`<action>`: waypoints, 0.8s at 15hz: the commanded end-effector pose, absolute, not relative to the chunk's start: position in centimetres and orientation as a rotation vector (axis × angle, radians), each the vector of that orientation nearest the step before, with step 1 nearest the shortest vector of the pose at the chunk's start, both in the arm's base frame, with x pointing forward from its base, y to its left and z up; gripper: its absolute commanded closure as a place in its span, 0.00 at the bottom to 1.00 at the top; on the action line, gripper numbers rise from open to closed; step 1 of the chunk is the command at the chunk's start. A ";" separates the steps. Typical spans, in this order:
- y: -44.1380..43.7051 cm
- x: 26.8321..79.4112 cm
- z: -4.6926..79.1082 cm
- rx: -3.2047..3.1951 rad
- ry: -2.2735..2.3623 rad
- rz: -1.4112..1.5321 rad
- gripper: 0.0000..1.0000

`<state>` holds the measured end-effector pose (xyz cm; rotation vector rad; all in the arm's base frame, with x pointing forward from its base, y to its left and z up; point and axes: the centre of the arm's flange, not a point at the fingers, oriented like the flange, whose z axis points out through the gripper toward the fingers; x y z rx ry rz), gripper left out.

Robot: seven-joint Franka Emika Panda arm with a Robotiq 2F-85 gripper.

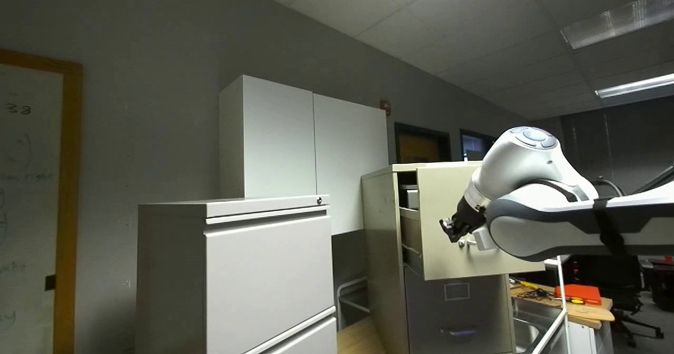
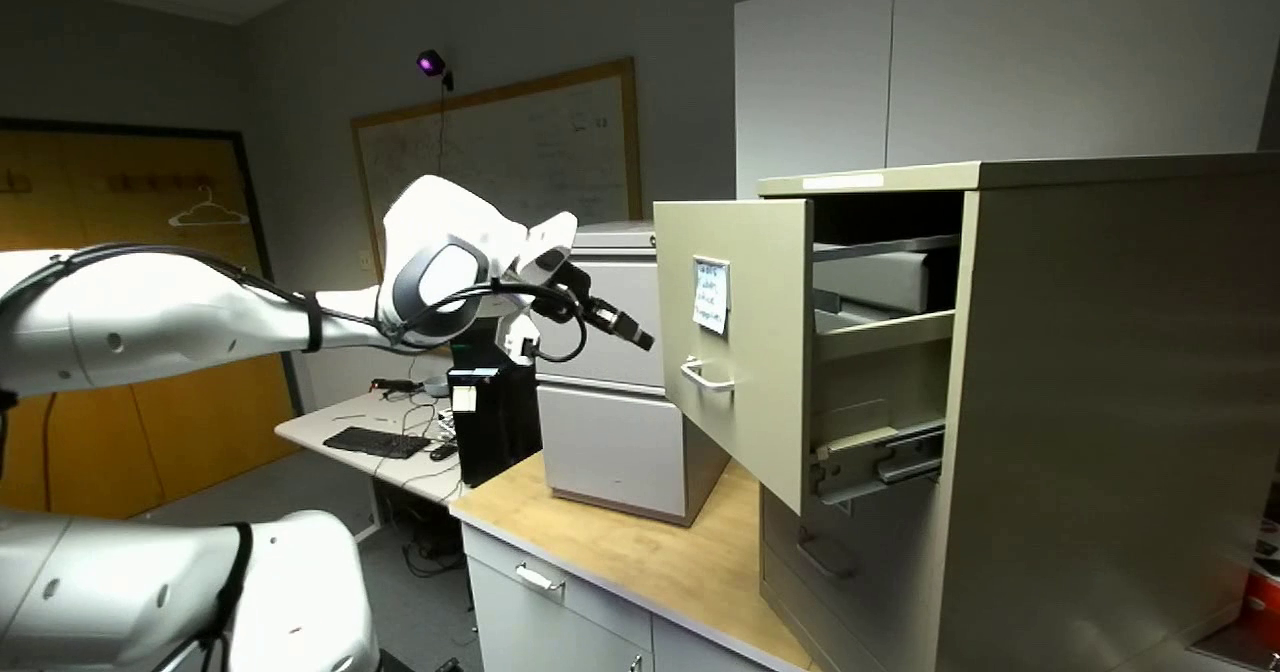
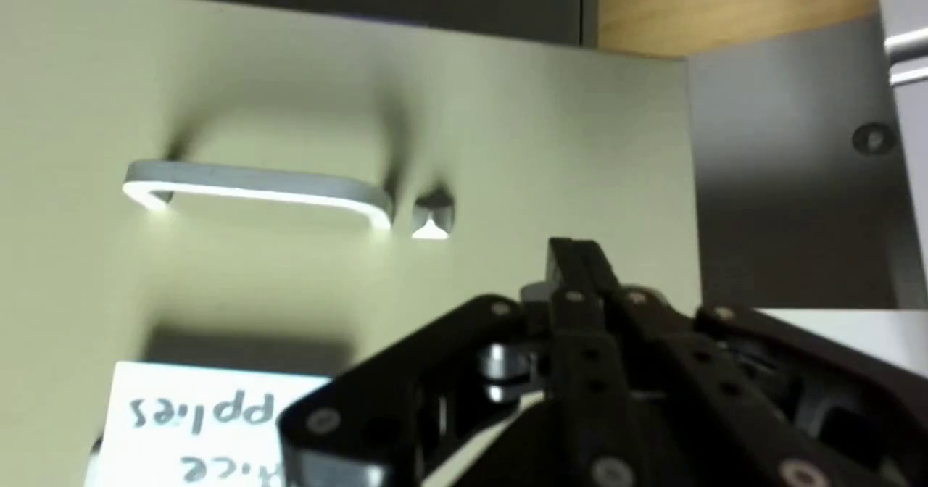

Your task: Close the top drawer of the file cabinet

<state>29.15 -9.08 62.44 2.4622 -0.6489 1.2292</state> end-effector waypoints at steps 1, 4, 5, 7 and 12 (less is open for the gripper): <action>-10.0 29.7 63.2 2.279 -0.699 1.438 1.00; -10.2 31.2 64.2 2.191 -0.696 1.567 1.00; -10.2 32.0 64.5 2.184 -0.689 1.588 1.00; -10.5 33.7 64.5 2.202 -0.686 1.599 1.00; -11.7 37.8 64.7 2.274 -0.751 1.555 1.00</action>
